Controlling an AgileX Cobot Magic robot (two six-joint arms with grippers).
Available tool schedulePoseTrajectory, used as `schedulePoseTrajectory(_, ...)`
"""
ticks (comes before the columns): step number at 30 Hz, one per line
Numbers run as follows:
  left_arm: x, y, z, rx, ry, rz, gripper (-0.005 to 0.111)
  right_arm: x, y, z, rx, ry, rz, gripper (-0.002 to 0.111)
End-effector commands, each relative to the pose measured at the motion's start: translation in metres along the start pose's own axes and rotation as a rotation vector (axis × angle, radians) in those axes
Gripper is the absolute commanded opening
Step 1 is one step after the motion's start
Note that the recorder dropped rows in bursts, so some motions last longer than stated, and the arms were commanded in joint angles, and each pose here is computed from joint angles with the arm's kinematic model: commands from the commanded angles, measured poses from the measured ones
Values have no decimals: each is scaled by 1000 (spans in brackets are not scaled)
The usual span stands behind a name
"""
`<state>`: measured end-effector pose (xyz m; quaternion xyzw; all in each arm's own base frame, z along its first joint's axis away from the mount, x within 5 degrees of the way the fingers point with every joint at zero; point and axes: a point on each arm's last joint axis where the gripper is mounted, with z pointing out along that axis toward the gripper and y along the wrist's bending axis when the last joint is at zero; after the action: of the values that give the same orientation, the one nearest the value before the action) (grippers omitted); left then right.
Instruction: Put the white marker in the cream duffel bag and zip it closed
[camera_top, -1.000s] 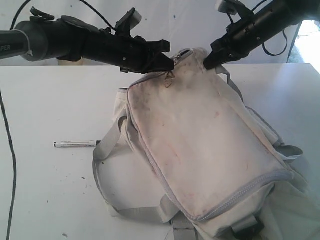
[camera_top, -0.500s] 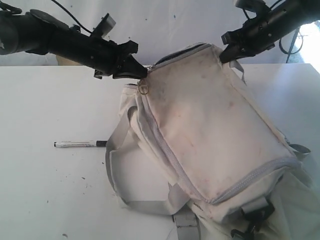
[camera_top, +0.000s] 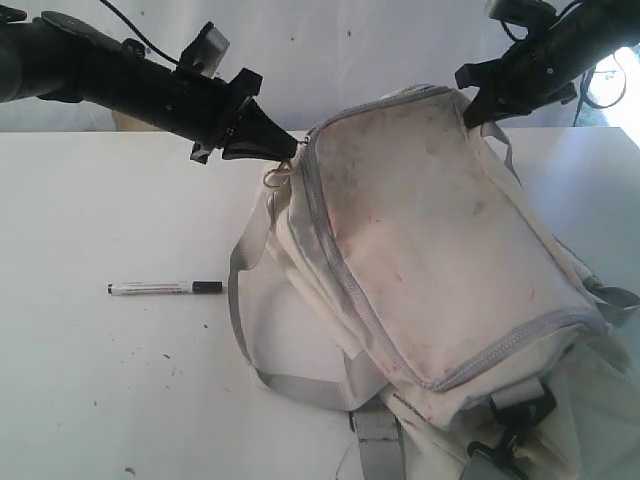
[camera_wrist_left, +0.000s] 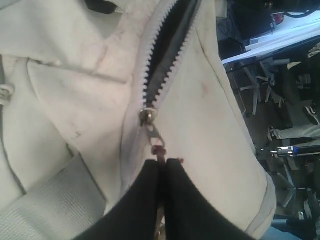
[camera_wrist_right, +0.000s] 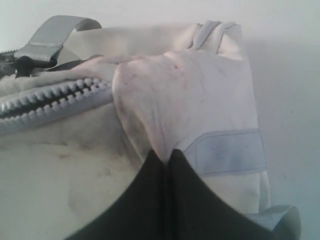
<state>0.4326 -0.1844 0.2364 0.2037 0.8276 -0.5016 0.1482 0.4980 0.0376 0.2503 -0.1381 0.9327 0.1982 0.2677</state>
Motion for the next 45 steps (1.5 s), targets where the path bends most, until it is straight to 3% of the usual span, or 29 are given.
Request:
schedulePoseTrajectory(1, -2, -10, -6, 35, -3, 10, 0, -9, 7, -12, -97, -93, -58, 14)
schedulePoseTrajectory(5, -2, -10, -6, 33, -2, 11, 0, -18, 17, -17, -193, -170, -19, 45)
schedulePoseTrajectory(8, -1, -9, -6, 30, 1, 13, 0, -21, 21, -21, -199, -191, -113, 57)
schedulePoseTrajectory(12, 0, -7, -6, 8, 19, 32, 0, -21, 29, -21, -244, -204, -283, 55)
schedulePoseTrajectory(16, 3, 0, -6, -65, 51, 54, 0, -16, 58, -19, -410, -213, -576, 50)
schedulePoseTrajectory(19, 4, 2, -6, -88, 57, 59, 0, -17, 80, -12, -438, -258, -776, 49)
schedulePoseTrajectory(26, 7, 2, -7, -86, 94, 70, 0, -13, 127, 5, -501, -278, -981, 49)
schedulePoseTrajectory(35, 7, 2, -7, -86, 96, 93, 0, -6, 168, 26, -431, -237, -1206, 49)
schedulePoseTrajectory(45, 7, 2, -7, -86, 96, 93, 0, 4, 157, 71, -336, -163, -1255, 49)
